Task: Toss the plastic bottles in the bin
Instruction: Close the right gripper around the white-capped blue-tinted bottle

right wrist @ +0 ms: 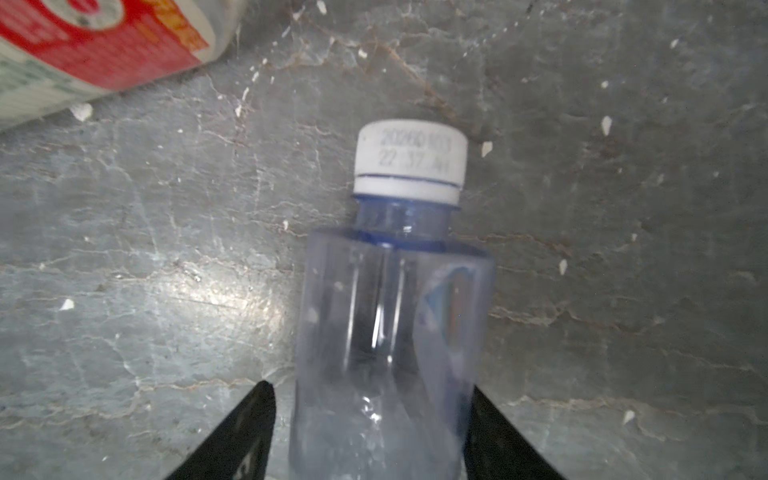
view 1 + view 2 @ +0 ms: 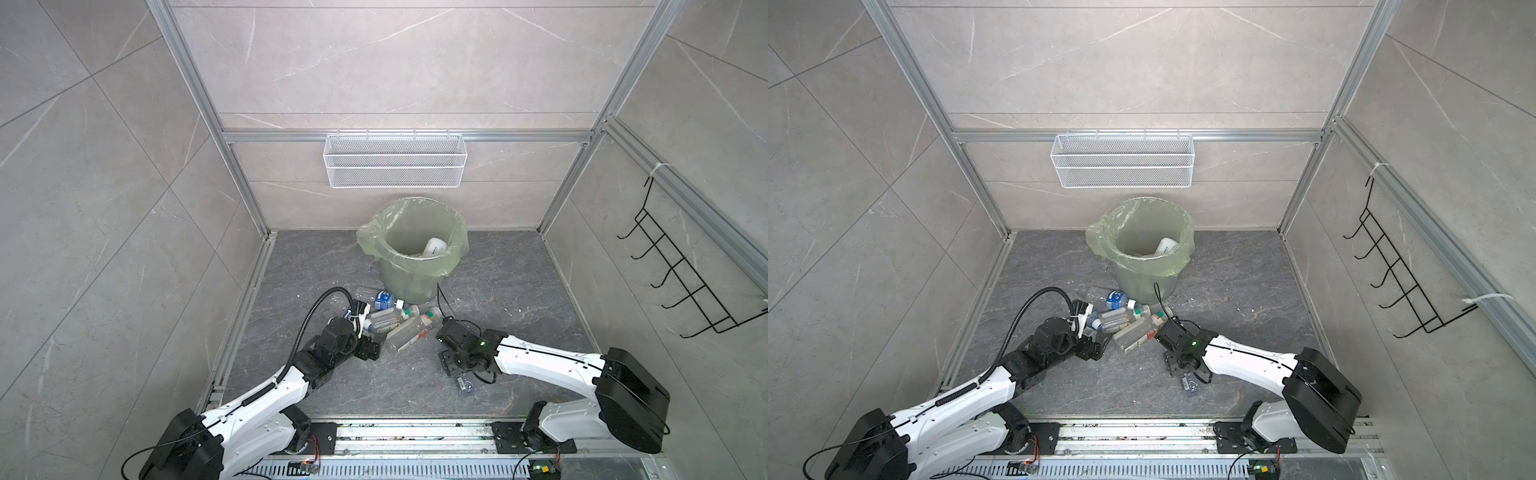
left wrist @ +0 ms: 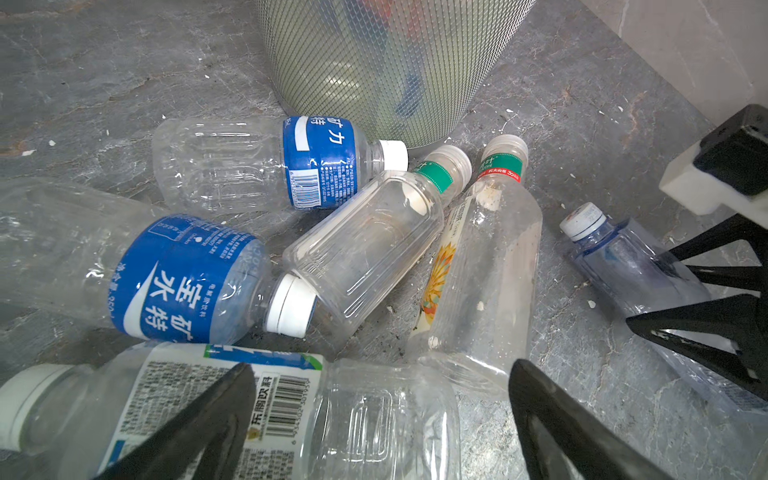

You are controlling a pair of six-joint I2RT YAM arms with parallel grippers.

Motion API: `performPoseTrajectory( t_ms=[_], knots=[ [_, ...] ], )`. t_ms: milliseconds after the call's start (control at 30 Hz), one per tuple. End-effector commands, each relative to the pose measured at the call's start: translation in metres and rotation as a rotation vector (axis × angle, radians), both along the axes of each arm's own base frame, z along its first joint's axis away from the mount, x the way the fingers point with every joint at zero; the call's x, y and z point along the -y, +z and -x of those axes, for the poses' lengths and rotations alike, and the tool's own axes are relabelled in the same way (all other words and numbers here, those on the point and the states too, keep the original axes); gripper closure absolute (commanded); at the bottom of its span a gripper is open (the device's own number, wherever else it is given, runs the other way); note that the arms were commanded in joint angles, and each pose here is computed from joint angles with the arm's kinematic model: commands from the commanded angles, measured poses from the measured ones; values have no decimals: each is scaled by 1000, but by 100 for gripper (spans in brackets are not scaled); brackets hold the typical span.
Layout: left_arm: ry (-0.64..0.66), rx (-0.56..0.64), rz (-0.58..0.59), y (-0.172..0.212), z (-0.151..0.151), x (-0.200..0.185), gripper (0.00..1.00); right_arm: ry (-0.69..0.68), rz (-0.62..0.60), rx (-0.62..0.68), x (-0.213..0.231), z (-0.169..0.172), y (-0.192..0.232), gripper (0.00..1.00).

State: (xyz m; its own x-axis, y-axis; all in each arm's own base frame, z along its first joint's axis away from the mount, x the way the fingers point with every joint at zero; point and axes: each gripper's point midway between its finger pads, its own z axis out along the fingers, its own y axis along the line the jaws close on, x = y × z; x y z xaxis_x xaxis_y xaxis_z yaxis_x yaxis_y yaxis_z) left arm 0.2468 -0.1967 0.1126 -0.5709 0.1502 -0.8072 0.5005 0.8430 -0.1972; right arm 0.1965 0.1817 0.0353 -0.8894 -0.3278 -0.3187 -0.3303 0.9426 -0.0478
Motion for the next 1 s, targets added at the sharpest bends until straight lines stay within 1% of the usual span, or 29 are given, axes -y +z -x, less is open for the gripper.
performPoseTrajectory(
  t_ms=[0, 67, 200, 300, 433, 500, 633, 867, 967],
  knots=[
    [0, 69, 18, 22, -10, 6, 3, -1, 41, 4, 0, -3, 3, 32],
    [2, 68, 12, 20, -10, 5, 3, -4, 52, 1, -1, -3, 1, 36],
    [1, 67, 14, 20, -10, 6, 3, -4, 57, 24, -1, -3, 4, 49],
    [1, 58, 8, 17, -10, 6, 3, -13, 51, 56, 1, -5, 9, 54],
    [0, 62, 14, 19, -10, 6, 3, -19, 23, 122, 2, -6, 21, 57],
    [-10, 58, 13, 18, -10, 8, 3, -24, -18, 163, 1, -6, 28, 58],
    [-23, 48, 11, 16, -10, 12, 3, -9, -145, 261, -7, -7, 46, 58],
    [-29, 41, 9, 14, -12, 14, 3, -4, -335, 477, -8, -9, 86, 59],
    [-32, 33, 7, 13, -11, 15, 3, 5, -390, 545, -8, -9, 103, 59]
  ],
)
